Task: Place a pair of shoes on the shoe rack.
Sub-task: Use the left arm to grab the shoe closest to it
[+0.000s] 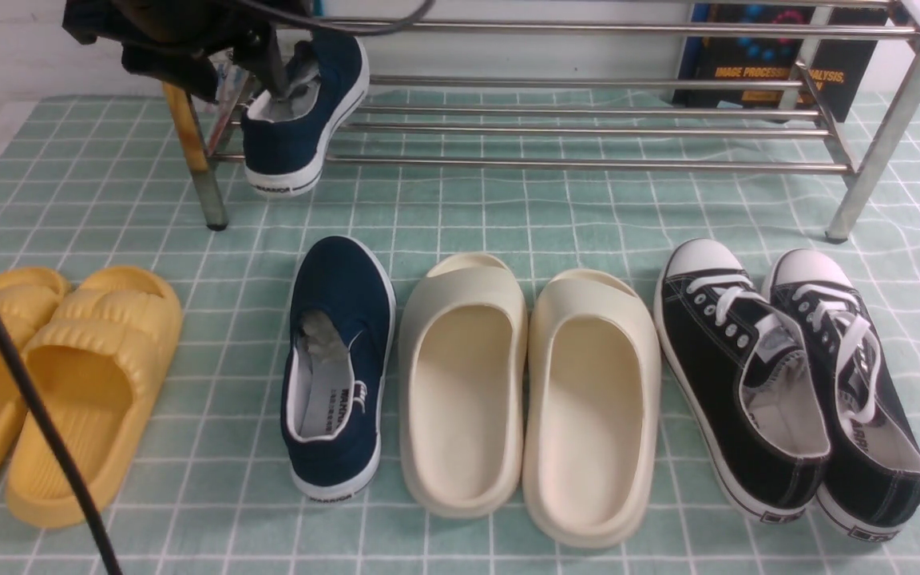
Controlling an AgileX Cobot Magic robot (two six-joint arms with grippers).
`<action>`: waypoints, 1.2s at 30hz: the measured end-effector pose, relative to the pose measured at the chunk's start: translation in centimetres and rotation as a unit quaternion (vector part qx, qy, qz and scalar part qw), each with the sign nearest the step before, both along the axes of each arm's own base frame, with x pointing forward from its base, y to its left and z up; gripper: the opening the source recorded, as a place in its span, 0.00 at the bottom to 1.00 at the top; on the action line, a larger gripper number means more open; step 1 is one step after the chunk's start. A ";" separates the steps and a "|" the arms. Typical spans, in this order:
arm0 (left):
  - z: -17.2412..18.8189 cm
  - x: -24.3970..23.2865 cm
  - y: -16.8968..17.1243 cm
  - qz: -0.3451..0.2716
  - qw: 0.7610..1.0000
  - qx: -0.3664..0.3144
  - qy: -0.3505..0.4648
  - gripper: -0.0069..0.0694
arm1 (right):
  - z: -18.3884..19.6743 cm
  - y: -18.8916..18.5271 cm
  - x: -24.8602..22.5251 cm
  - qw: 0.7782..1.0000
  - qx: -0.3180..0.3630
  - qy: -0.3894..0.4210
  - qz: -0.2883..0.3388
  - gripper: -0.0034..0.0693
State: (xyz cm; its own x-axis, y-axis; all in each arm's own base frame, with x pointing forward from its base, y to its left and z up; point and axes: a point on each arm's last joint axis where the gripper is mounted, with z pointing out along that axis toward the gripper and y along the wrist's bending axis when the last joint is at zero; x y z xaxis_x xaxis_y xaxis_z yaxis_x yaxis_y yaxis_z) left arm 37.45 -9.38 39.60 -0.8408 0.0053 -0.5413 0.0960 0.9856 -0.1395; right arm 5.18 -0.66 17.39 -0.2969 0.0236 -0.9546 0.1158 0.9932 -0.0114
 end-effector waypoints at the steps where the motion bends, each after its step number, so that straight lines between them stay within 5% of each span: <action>1: -0.4 -1.5 -1.0 -0.010 1.000 0.009 0.017 0.64 | 0.0 0.0 0.0 1.000 0.000 0.000 0.000 0.38; 11: -11.7 -9.5 -2.2 0.023 0.990 0.008 0.137 0.53 | 0.0 0.0 0.0 1.000 0.000 0.000 0.000 0.38; 24: -19.9 -8.1 -2.8 0.065 0.986 -0.005 0.154 0.44 | 0.0 0.0 0.0 1.000 0.000 0.000 0.000 0.38; 27: -20.5 -7.9 -2.8 0.064 0.985 0.002 0.160 0.35 | 0.0 0.0 0.0 1.000 0.000 0.000 0.000 0.38; 31: -19.9 -7.5 -2.8 0.058 0.986 0.016 0.156 0.09 | 0.0 0.0 0.0 1.000 0.000 0.000 0.000 0.38; 36: -15.5 -6.0 -3.3 0.043 0.991 0.019 0.126 0.08 | 0.0 0.0 0.0 1.000 0.000 0.000 0.000 0.38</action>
